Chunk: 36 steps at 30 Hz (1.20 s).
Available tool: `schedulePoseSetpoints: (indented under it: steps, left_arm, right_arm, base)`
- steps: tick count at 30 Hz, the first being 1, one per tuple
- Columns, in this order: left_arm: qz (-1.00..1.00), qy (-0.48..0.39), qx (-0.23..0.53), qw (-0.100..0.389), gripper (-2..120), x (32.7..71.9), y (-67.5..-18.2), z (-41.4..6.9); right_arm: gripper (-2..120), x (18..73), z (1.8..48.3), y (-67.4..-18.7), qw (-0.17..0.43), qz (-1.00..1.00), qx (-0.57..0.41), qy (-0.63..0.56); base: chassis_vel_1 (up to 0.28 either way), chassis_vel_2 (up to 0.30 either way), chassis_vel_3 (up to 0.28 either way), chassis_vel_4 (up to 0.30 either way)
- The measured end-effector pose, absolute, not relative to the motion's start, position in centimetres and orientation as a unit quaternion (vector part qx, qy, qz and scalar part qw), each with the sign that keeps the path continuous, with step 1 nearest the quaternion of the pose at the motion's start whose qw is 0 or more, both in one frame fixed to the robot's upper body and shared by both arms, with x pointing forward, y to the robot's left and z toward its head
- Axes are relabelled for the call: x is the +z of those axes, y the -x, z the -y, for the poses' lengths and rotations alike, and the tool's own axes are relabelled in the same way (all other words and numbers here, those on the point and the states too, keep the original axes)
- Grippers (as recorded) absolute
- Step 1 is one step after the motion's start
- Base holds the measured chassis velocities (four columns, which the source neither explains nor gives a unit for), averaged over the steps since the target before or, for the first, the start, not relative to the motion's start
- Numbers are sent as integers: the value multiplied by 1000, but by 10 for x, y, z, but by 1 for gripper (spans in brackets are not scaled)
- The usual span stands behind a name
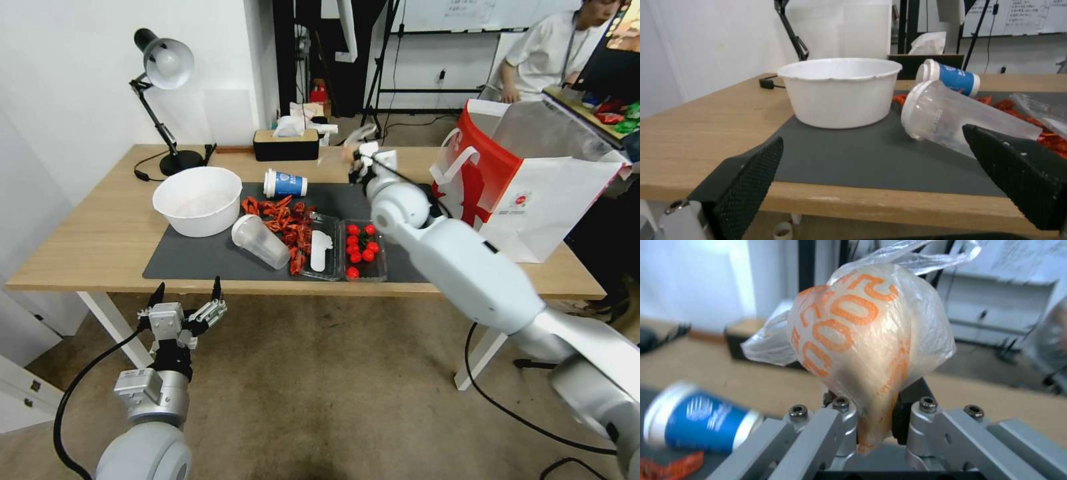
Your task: Pick up the trash from the table and place it into the takeout bag.
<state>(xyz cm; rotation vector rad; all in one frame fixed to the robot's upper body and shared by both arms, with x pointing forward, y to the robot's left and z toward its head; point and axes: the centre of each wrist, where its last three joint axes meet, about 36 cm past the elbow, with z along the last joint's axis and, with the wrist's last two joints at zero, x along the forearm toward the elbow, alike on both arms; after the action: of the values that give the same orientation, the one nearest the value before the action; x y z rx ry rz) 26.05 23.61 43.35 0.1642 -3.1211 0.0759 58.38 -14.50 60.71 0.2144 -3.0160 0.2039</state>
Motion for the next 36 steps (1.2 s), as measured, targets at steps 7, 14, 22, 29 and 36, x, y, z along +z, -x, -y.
schedulePoseSetpoints:
  steps: [7,14,22,29,36]
  left_arm:
    - [998,-52,24,6,100,435,-260,-236]
    - [998,-49,27,6,100,434,-261,-233]
    - [999,-43,25,6,100,435,-263,-233]
    - [999,-39,23,9,100,433,-264,-234]
    - [999,-37,23,11,100,431,-265,-234]
  right_arm:
    - [8,663,190,-557,21,997,80,-6]
    - [8,689,250,-544,15,995,85,50]
    - [8,672,298,-530,51,992,81,85]
    - [7,658,316,-530,62,991,60,102]
    - [7,659,324,-527,64,991,52,109]
  base:
    - [0,0,0,0]
    - [0,0,0,0]
    - [0,0,0,0]
    - [0,0,0,0]
    - [0,0,0,0]
